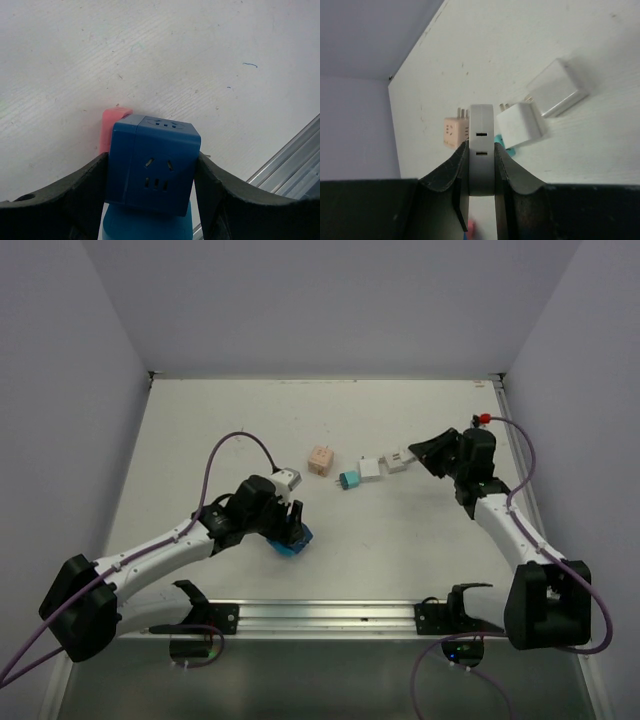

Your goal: Pull the plug off the socket

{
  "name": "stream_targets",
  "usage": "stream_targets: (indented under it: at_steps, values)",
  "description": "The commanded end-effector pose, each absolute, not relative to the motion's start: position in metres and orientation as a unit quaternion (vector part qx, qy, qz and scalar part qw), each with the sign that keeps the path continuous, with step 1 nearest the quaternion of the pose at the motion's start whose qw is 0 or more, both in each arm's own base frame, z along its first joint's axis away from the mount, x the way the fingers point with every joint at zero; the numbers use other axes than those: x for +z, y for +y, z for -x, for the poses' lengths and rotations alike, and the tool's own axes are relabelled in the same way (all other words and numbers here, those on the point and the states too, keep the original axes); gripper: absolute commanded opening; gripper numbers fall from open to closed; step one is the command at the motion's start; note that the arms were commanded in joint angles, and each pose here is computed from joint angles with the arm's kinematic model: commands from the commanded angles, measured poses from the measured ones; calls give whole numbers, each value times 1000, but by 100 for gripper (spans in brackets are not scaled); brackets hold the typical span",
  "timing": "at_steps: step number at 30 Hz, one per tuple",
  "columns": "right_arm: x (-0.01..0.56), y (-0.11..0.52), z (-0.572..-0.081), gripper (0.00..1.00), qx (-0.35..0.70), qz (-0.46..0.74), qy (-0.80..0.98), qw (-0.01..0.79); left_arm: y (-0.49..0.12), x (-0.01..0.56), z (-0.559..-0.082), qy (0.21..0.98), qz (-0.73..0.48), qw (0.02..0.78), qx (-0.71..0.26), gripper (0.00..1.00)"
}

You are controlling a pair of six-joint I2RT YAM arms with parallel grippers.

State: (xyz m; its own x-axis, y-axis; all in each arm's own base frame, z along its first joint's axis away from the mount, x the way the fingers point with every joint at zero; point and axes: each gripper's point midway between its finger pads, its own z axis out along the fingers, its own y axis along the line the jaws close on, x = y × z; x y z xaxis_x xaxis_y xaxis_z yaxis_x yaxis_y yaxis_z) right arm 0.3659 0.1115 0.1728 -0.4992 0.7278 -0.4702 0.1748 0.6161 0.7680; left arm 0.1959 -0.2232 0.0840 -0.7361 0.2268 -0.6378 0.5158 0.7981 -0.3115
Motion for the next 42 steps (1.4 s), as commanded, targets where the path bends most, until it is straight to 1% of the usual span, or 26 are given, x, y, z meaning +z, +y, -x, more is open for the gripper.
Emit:
stream_targets:
  at_steps: [1,4,7,12,13,18,24,25,26,28,29,31,33,34,35,36,37,38,40,42]
  values:
    - [160,74,-368,0,315,-306,790,427,-234,119,-213,882,-183,347,-261,0]
    - [143,54,-373,0,310,-334,783,423,-235,125,-218,880,-176,358,-259,0]
    - [128,49,-382,0,311,-340,784,415,-234,129,-224,880,-165,367,-253,0]
    - [112,53,-401,0,326,-336,785,406,-232,131,-230,886,-154,369,-237,0]
    - [99,54,-403,0,328,-340,790,392,-228,131,-234,887,-148,374,-227,0]
    - [85,55,-417,0,333,-334,790,391,-227,132,-238,888,-148,377,-218,0]
    - [64,46,-421,6,305,-329,804,390,-227,128,-239,890,-150,374,-213,0]
    - [60,46,-421,9,303,-329,806,387,-228,128,-240,890,-151,374,-212,0]
    - [57,46,-420,16,305,-327,808,384,-228,128,-240,890,-151,374,-213,0]
    - [48,45,-417,24,301,-330,812,376,-228,127,-240,890,-151,373,-213,0]
    - [47,44,-416,33,301,-333,811,375,-229,127,-240,890,-152,373,-214,0]
    - [47,40,-412,42,294,-338,810,378,-229,128,-240,889,-153,374,-215,0]
    - [44,35,-406,56,275,-344,815,376,-231,130,-240,888,-155,375,-218,0]
    - [53,32,-405,60,270,-341,814,385,-231,129,-240,888,-155,375,-219,0]
    - [56,30,-403,68,262,-338,816,388,-231,129,-240,887,-155,375,-220,0]
    - [55,28,-397,71,245,-333,828,380,-231,130,-240,887,-155,375,-220,0]
    - [69,22,-397,74,234,-331,824,396,-231,130,-239,887,-156,375,-219,0]
    - [67,20,-388,80,220,-327,834,386,-231,130,-240,887,-156,376,-219,0]
    - [90,19,-386,84,215,-316,831,404,-231,130,-241,887,-153,377,-219,0]
    - [97,23,-376,85,220,-307,836,398,-232,130,-242,885,-154,379,-220,0]
